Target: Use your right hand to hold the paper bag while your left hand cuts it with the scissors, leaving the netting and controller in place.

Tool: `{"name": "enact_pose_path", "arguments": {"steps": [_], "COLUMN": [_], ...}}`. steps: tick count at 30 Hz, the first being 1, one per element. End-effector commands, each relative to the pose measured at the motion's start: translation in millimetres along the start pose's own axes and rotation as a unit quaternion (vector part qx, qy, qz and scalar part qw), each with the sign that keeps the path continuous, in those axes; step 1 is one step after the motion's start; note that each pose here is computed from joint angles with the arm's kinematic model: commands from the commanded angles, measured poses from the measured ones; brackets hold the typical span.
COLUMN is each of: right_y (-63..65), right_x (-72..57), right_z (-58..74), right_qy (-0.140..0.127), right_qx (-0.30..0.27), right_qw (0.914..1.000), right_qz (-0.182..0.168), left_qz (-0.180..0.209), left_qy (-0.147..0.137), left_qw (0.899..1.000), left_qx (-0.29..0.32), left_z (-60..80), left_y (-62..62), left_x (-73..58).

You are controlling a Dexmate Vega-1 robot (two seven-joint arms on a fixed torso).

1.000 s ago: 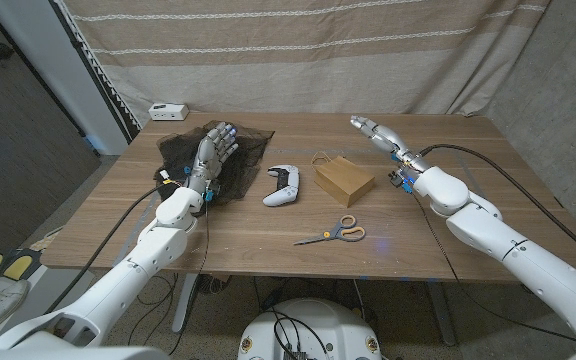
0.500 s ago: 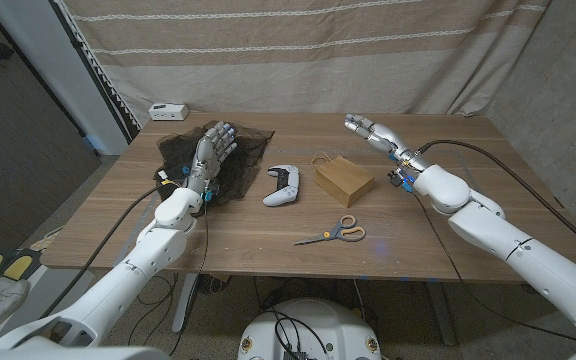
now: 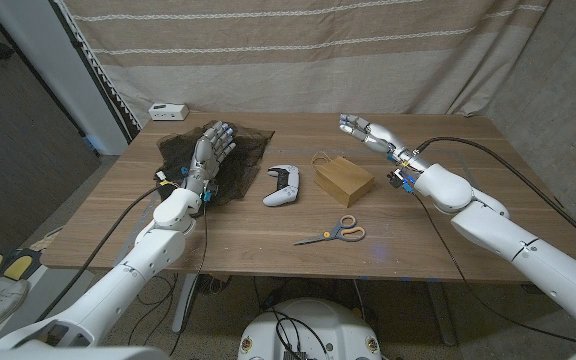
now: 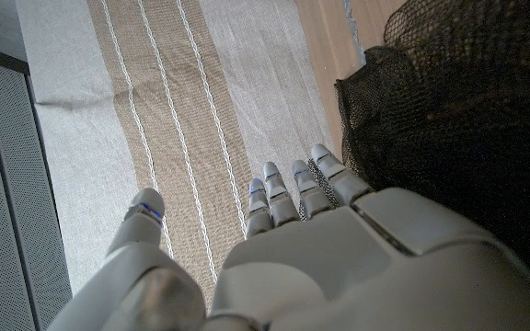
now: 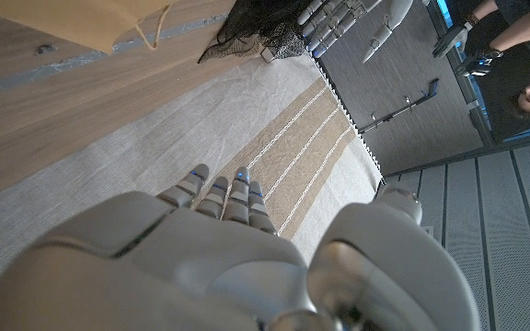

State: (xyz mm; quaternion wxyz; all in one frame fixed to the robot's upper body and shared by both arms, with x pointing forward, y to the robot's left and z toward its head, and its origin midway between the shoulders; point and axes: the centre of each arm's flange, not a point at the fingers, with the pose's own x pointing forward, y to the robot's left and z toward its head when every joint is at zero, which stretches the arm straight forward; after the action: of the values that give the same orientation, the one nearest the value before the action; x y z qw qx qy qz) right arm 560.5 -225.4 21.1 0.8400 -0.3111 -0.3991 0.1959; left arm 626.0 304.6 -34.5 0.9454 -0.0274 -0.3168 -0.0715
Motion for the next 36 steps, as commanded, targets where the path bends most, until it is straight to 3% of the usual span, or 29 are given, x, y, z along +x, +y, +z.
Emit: {"name": "enact_pose_path", "arguments": {"steps": [1, 16, 36], "right_y": [6.2, 10.6, 13.4], "right_x": [-2.3, -14.5, -34.0], "right_z": [14.5, 28.2, 36.6], "right_qy": [-0.024, -0.044, -0.04], "right_qx": [-0.016, -0.039, -0.088], "right_qw": [0.9995, 0.9981, 0.995], "right_qz": [0.015, 0.02, 0.024], "left_qz": [0.004, 0.005, 0.004], "left_qy": [-0.001, -0.002, -0.004], "left_qw": [1.0, 1.0, 1.0], "left_qx": [-0.003, -0.005, -0.003], "left_z": [0.5, 5.0, 10.1], "left_y": [-0.2, -5.7, -12.0], "left_x": [-4.1, -11.1, -15.8]}}
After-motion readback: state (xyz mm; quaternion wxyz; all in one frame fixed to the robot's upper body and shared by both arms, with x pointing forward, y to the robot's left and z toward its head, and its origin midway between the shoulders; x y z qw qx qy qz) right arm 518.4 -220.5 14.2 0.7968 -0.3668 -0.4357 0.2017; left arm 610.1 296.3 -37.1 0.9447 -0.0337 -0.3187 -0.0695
